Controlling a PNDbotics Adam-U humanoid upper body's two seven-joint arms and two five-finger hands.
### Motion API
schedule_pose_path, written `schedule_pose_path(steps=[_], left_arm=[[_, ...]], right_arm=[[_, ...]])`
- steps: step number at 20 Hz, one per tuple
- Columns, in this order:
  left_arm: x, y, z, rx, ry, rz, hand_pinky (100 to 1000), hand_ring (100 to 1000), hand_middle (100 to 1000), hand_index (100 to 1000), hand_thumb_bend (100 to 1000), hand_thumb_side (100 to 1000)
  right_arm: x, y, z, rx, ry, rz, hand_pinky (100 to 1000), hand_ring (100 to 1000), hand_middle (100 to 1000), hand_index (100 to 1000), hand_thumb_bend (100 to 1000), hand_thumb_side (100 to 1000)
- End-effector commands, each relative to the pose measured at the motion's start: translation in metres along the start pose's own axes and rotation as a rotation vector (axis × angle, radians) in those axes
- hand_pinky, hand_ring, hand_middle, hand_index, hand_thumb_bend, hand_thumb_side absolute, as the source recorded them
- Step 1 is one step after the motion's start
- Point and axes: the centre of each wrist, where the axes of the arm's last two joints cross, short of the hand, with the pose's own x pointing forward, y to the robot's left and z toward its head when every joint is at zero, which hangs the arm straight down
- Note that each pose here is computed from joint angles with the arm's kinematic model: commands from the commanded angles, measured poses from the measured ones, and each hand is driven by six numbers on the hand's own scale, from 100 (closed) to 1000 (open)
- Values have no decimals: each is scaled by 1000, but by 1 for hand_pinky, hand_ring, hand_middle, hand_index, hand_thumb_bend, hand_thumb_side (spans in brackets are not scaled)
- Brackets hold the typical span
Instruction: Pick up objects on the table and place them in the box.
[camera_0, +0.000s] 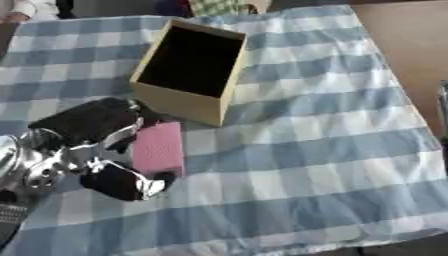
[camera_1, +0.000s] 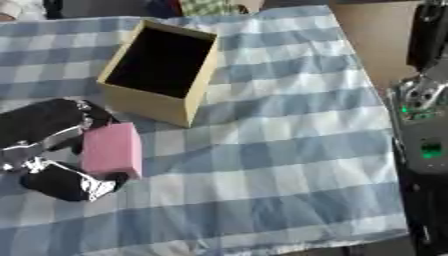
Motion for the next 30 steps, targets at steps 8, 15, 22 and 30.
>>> schedule_pose_path(steps=[8, 15, 22, 30], left_arm=[[-22, 82, 27, 254, 127, -79, 242, 425, 482, 624, 100, 393], [-50, 114, -10, 367, 201, -50, 218, 401, 460, 611, 100, 407], [-71, 123, -58, 422, 235, 5, 232, 410, 468, 630, 100, 424], [-66, 123, -102, 458, 206, -3, 252, 421, 479, 625, 100, 431]], right_arm=[[4, -5, -11, -8, -45, 18, 852, 679, 628, 738, 100, 992], [6, -4, -18, -22, -74, 7, 851, 680, 628, 739, 100, 993], [9, -1, -24, -32, -95, -11, 851, 679, 626, 739, 100, 993], [11, 3, -27, -35, -101, -35, 851, 677, 623, 737, 100, 992]])
